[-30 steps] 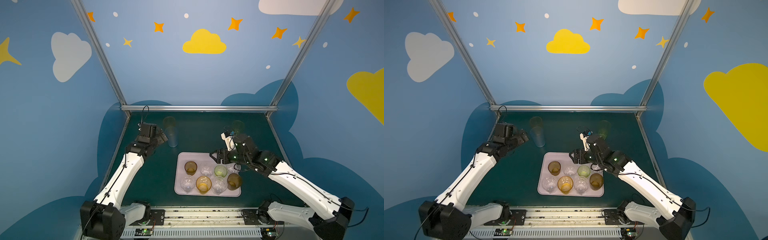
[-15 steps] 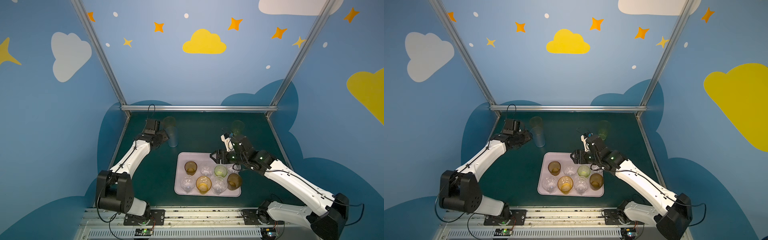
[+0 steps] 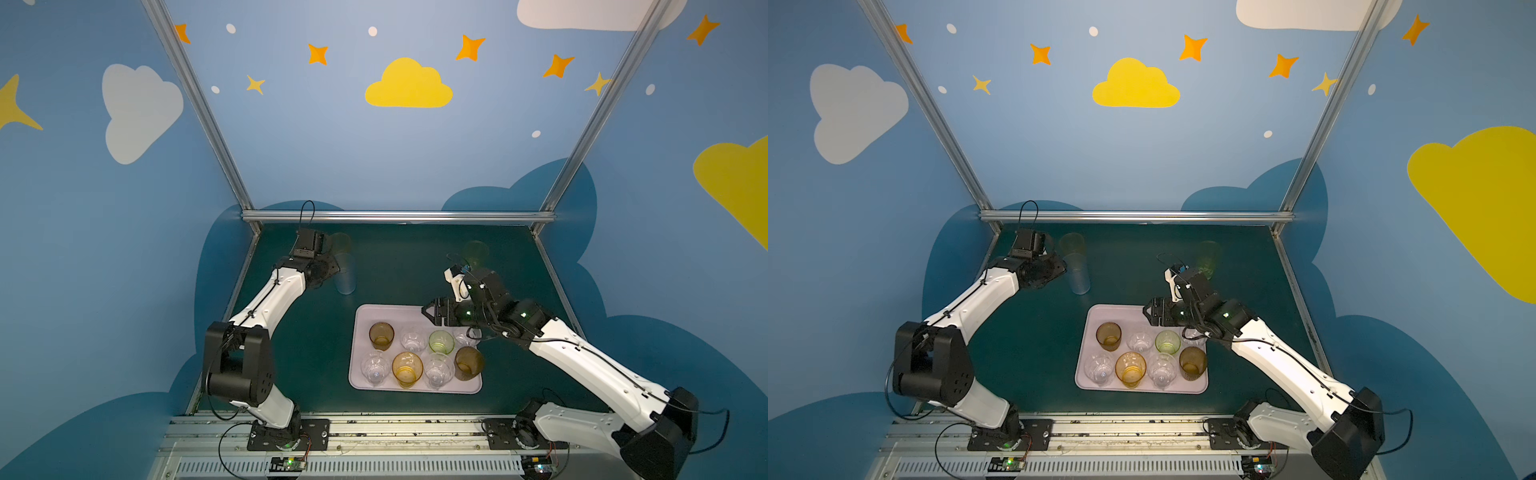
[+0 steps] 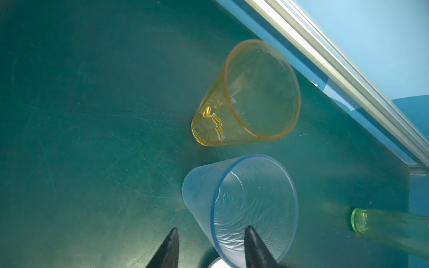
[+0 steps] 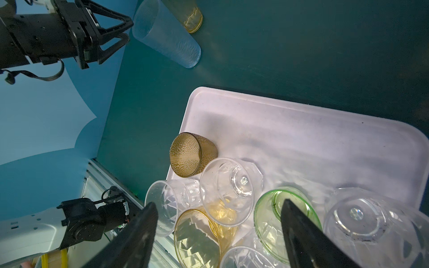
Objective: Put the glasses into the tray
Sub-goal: 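Move the left gripper over the clear blue glass while the right gripper hovers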
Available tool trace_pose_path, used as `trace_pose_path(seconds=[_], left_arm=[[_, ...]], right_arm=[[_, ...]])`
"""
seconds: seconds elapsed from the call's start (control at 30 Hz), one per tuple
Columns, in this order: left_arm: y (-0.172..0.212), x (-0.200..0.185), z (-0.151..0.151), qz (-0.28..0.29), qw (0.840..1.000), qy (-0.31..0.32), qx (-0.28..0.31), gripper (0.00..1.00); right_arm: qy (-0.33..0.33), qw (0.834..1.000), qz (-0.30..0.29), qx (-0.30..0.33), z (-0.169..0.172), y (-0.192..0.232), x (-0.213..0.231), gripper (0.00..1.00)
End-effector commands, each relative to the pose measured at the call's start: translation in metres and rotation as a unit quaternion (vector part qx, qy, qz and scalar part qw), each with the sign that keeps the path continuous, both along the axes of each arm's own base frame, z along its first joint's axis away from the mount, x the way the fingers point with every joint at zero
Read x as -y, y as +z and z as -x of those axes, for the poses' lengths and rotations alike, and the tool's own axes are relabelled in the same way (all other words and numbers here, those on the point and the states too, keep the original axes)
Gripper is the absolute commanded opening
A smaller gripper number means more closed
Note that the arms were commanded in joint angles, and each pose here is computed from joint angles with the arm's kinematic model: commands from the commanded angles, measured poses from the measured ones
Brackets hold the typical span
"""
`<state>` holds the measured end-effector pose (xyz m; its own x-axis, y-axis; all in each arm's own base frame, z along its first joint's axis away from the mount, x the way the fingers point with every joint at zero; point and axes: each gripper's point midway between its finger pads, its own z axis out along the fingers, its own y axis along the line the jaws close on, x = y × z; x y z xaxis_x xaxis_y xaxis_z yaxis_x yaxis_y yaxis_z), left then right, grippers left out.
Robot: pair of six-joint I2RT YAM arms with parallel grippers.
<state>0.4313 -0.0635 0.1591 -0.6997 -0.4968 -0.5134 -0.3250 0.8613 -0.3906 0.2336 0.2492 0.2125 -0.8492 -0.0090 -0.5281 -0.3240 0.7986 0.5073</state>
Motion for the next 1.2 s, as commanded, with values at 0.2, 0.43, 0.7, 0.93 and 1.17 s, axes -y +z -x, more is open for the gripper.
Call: trace_pose_path(seconds=[0.2,0.43,0.7,0.93,1.17], left_arm=[[-0.006,-0.004,-0.011,-0.028,0.999,-0.008,-0.014,0.39],[-0.014,-0.006,-0.019,-0.037,0.999,-0.010,-0.026,0.29],[-0.019,-0.002,-0.018,-0.032,0.999,-0.016,-0.034,0.07],[-0.007,0.007,-0.005,-0.012,0.999,-0.025,-0.016,0.04],[0.013,0.020,0.023,-0.001,0.999,-0.043,0.010,0.04]], right_arm=[[-0.006,1.000,-0.001,-0.015,0.003,-0.004,0.004,0.82],[-0.011,1.000,0.002,-0.023,0.002,-0.007,0.005,0.83],[-0.019,0.999,-0.002,-0.034,0.001,-0.010,0.007,0.83],[-0.028,0.998,0.005,-0.049,-0.003,-0.017,0.010,0.83],[-0.036,0.997,0.006,-0.065,-0.009,-0.023,0.012,0.83]])
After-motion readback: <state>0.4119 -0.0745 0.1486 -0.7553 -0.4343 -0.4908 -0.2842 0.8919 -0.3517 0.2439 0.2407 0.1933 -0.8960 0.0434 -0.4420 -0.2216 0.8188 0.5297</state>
